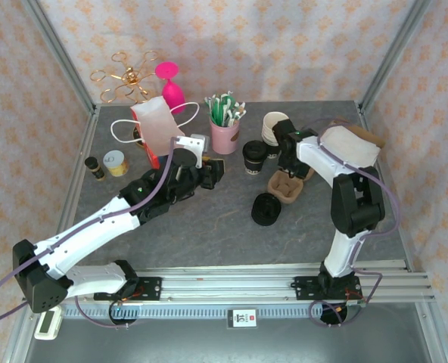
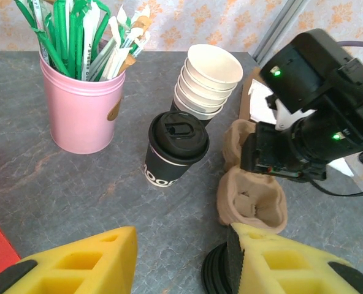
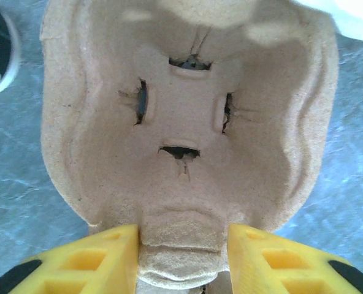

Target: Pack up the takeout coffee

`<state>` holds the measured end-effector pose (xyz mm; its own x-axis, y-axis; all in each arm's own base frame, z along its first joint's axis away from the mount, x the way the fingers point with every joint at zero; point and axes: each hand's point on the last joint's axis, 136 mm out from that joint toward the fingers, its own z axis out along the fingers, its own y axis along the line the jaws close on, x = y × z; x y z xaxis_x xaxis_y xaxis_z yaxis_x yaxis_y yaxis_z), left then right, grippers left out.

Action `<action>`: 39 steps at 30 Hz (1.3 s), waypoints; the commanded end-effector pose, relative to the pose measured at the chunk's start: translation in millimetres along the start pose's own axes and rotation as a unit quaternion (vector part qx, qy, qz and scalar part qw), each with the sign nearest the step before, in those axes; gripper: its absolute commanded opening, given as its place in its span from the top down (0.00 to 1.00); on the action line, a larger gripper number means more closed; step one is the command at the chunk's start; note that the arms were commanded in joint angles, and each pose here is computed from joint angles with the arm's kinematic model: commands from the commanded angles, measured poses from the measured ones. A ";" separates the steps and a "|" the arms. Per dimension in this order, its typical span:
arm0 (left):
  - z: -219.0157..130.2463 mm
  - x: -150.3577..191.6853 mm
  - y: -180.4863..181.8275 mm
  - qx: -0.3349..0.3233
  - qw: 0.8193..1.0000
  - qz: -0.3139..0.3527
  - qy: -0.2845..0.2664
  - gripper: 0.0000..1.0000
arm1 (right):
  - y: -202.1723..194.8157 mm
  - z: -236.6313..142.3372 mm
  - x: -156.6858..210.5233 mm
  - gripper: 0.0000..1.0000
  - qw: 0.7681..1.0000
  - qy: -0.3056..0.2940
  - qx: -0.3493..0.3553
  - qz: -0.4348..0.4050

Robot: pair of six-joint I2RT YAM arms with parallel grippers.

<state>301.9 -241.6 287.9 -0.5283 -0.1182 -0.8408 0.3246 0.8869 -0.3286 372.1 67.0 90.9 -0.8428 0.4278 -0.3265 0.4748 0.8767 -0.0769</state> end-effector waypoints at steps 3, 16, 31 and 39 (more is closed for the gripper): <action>2.6 -3.7 -1.7 -0.003 1.000 0.001 0.004 0.55 | -17.2 -6.4 6.8 0.57 0.998 0.016 0.012 -0.054; 9.5 -1.8 -3.1 -0.006 1.000 -0.003 0.011 0.56 | -4.3 0.7 15.8 0.52 0.998 0.034 -0.023 -0.046; 11.6 -1.2 -4.2 -0.004 1.000 -0.001 0.014 0.56 | -6.4 3.8 11.6 0.57 0.999 0.030 -0.024 -0.038; 11.5 -1.3 -4.9 -0.003 1.000 -0.002 0.014 0.56 | -5.8 0.4 10.8 0.60 0.998 0.027 -0.032 -0.037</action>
<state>308.7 -248.5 275.5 -0.5546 -0.0965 -0.8265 0.3136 0.8958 -0.3150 364.9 66.6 83.8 -0.8889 0.3705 -0.2695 0.3975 0.9162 -0.0516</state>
